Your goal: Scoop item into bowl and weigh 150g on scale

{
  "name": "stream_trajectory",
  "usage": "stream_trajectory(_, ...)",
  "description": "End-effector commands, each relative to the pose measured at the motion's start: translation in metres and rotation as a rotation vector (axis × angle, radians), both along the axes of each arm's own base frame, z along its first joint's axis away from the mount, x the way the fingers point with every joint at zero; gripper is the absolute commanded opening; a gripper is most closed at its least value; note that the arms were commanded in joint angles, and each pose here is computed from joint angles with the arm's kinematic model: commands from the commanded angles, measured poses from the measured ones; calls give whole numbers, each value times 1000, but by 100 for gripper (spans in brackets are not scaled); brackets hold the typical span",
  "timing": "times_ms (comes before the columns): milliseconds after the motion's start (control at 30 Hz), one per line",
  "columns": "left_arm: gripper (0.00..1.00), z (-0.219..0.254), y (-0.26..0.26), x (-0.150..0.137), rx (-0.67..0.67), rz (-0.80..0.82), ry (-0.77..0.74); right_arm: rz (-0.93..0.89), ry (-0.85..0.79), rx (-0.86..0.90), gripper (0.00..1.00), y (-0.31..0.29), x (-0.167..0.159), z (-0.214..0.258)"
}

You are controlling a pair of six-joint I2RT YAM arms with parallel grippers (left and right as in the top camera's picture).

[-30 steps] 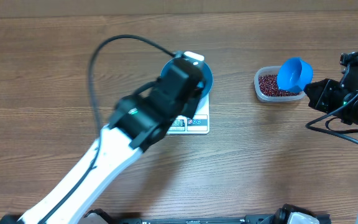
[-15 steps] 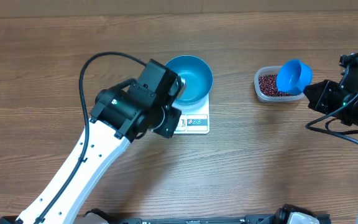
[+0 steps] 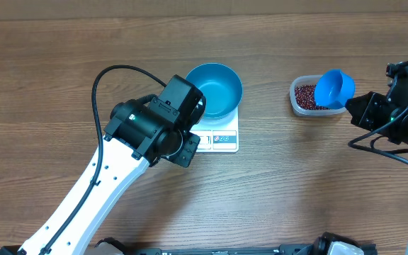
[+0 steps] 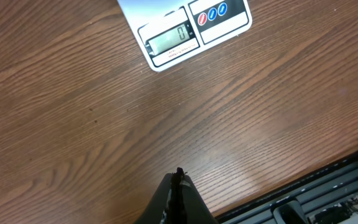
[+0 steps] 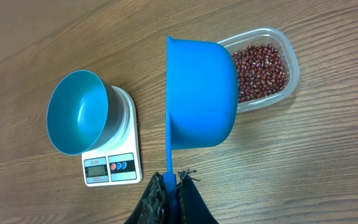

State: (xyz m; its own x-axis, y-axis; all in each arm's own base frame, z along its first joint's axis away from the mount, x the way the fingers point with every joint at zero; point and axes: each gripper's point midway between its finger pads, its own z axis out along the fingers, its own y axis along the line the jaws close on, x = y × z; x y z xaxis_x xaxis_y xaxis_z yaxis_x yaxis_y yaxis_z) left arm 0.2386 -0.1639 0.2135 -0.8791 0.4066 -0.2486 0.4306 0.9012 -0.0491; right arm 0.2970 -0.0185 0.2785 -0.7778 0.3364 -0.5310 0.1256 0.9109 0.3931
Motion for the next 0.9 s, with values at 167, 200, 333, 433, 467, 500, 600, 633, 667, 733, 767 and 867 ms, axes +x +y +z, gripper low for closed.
stream_trajectory(167, 4, 1, 1, 13, 23, 24, -58, 5, -31, -7, 3, 0, 0, 11)
stream_trajectory(200, 4, 2, 3, 16, 34, 29, -75, 6, -31, -7, 3, 0, 0, 11)
stream_trajectory(333, 8, 4, 3, 23, 36, 36, -107, 8, -31, -9, 3, 0, 0, 11)
stream_trajectory(433, 51, 5, 2, 24, 32, 36, -113, 8, -31, -9, 3, 0, 0, 11)
stream_trajectory(467, 92, 5, 2, 24, 33, 36, -111, 8, -31, -9, 3, 0, 0, 11)
stream_trajectory(500, 100, 4, 2, 23, 31, 36, -109, 8, -32, -9, 3, 0, 0, 11)
stream_trajectory(600, 100, 4, 2, 23, 32, 35, -107, 11, -32, -12, 3, 0, 0, 11)
stream_trajectory(633, 100, 4, 2, 23, 32, 35, -107, 11, -32, -16, 3, -1, 0, 11)
stream_trajectory(667, 99, 4, 2, 23, 32, 36, -106, 9, -32, -20, 4, -1, 0, 11)
stream_trajectory(733, 99, 4, 2, 23, 32, 35, -107, 4, -29, -26, 4, -3, 0, 10)
stream_trajectory(767, 100, 4, 2, 23, 32, 35, -107, 0, -28, -32, 4, -4, 0, 10)
stream_trajectory(867, 100, 4, 2, 23, 32, 35, -107, -8, -30, -45, 4, -6, 0, 11)
